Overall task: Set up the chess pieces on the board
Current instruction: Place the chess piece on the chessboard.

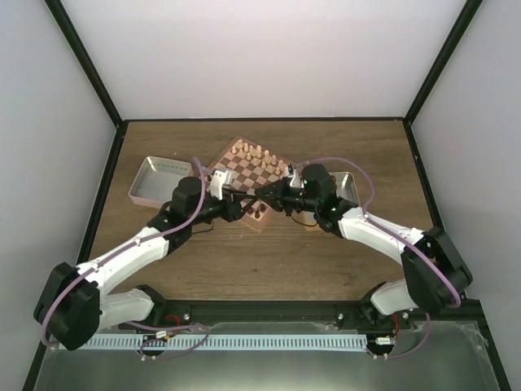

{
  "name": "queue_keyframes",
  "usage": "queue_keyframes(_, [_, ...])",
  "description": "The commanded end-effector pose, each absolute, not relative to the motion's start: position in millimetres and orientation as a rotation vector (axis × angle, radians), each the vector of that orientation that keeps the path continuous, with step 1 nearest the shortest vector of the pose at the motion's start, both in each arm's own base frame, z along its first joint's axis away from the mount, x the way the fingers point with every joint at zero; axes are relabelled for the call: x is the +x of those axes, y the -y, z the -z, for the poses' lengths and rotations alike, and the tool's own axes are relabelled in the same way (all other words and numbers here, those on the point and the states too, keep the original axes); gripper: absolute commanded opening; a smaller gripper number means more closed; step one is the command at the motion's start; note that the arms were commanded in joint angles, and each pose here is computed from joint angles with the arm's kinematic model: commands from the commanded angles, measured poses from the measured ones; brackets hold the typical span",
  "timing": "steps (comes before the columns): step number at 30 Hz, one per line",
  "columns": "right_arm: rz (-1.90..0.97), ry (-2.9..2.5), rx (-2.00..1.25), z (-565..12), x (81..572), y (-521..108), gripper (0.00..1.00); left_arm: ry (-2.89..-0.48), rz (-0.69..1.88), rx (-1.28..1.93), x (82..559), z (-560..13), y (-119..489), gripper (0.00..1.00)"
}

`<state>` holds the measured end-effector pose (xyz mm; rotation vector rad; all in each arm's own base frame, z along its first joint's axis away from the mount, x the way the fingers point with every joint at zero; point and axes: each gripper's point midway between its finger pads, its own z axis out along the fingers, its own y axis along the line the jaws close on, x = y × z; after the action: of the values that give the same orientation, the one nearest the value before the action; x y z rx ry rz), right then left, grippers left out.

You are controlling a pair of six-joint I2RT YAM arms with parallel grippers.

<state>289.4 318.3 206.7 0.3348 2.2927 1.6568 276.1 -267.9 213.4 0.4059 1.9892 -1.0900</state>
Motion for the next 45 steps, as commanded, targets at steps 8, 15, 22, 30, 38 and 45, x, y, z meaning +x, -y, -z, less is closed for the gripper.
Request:
queue_keyframes(8, [-1.764,-2.236,0.264,-244.1,285.3,-330.0,0.10,-1.995,1.169,0.479,271.2,-204.9,282.8,0.48])
queue_keyframes(15, [-1.749,-2.271,0.225,-239.2,281.2,-332.5,0.10,-1.942,1.153,0.472,277.0,-217.3,283.0,0.49])
queue_keyframes(22, [-1.745,-2.290,0.154,-237.8,275.1,-335.2,0.10,-1.920,1.122,0.454,283.1,-223.7,280.6,0.36])
queue_keyframes(30, [-1.753,-2.292,0.045,-244.6,270.9,-342.2,0.14,-1.800,1.136,0.539,270.0,-235.2,279.8,0.16])
queue_keyframes(38, [-1.690,-2.232,-0.115,-262.8,273.0,-344.4,0.22,-1.774,1.119,0.670,254.5,-237.4,280.6,0.14])
queue_keyframes(45, [-1.616,-2.131,-0.403,-296.3,261.8,-343.8,0.38,-1.756,1.089,0.754,243.8,-250.7,278.3,0.14])
